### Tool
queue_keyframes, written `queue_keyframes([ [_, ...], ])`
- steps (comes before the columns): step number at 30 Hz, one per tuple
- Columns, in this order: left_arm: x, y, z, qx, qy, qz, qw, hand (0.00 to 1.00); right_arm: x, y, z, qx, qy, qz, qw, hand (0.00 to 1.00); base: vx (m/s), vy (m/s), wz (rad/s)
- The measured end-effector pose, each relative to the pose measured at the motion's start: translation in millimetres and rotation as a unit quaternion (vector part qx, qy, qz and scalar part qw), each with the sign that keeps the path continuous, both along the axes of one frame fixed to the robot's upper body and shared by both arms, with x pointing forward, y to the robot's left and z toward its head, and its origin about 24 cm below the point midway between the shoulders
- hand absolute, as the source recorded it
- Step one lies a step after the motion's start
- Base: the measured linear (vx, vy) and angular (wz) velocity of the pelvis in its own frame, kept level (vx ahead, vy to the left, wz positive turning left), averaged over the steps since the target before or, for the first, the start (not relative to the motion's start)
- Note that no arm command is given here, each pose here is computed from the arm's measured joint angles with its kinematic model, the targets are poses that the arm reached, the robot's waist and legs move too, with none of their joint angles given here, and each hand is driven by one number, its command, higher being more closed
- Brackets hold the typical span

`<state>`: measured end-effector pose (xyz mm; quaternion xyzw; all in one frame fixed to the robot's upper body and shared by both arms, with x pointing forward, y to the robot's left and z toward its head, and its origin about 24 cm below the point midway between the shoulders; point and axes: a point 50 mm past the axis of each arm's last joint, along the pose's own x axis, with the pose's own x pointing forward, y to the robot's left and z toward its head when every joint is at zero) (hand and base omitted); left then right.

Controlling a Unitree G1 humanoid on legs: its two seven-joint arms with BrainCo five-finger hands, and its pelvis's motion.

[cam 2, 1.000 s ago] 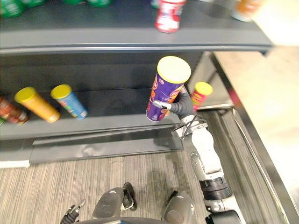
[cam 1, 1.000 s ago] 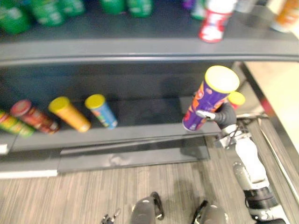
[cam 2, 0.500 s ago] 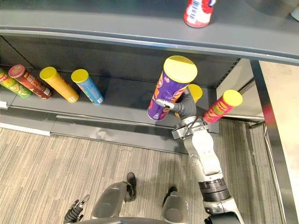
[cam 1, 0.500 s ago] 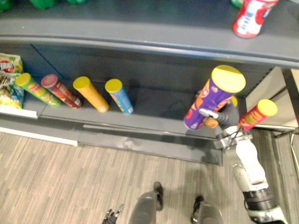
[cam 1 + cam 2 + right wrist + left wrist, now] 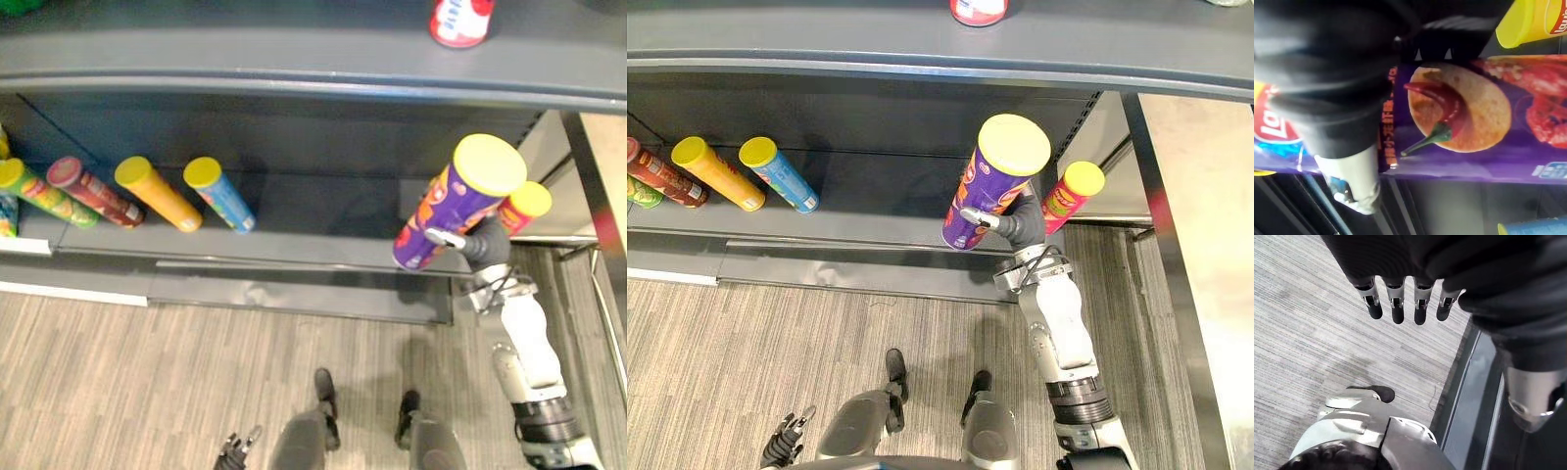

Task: Put the gum and the chips on the shelf.

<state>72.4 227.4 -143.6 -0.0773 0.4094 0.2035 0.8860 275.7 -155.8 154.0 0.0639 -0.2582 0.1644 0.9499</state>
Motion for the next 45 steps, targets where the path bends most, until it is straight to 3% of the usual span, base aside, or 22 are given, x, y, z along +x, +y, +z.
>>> queue_keyframes([
  [6,29.7,-4.7,10.8,0.014,-0.051,-0.04,0.998,0.0,3.5,14.1,2.9,-0.009,-0.002,0.027,1.0,1.0,0.04,0.003,0.1],
  [14,96.4,-18.3,41.8,0.035,-0.156,-0.125,0.979,0.0,27.1,42.3,21.1,-0.068,-0.022,0.058,0.996,1.0,-0.02,-0.014,0.28],
  [21,120.8,-33.1,57.1,0.035,-0.198,-0.165,0.966,0.0,40.0,49.9,34.3,-0.076,-0.033,0.043,0.996,1.0,-0.07,-0.05,0.05],
  [35,134.6,-67.2,68.4,0.017,-0.223,-0.227,0.948,0.0,77.3,45.2,41.8,-0.127,-0.016,-0.055,0.99,1.0,-0.06,-0.067,0.05],
  [45,135.9,-83.9,71.8,-0.001,-0.222,-0.246,0.944,0.0,99.5,28.9,45.8,-0.114,0.008,-0.137,0.984,1.0,-0.01,-0.09,0.15],
])
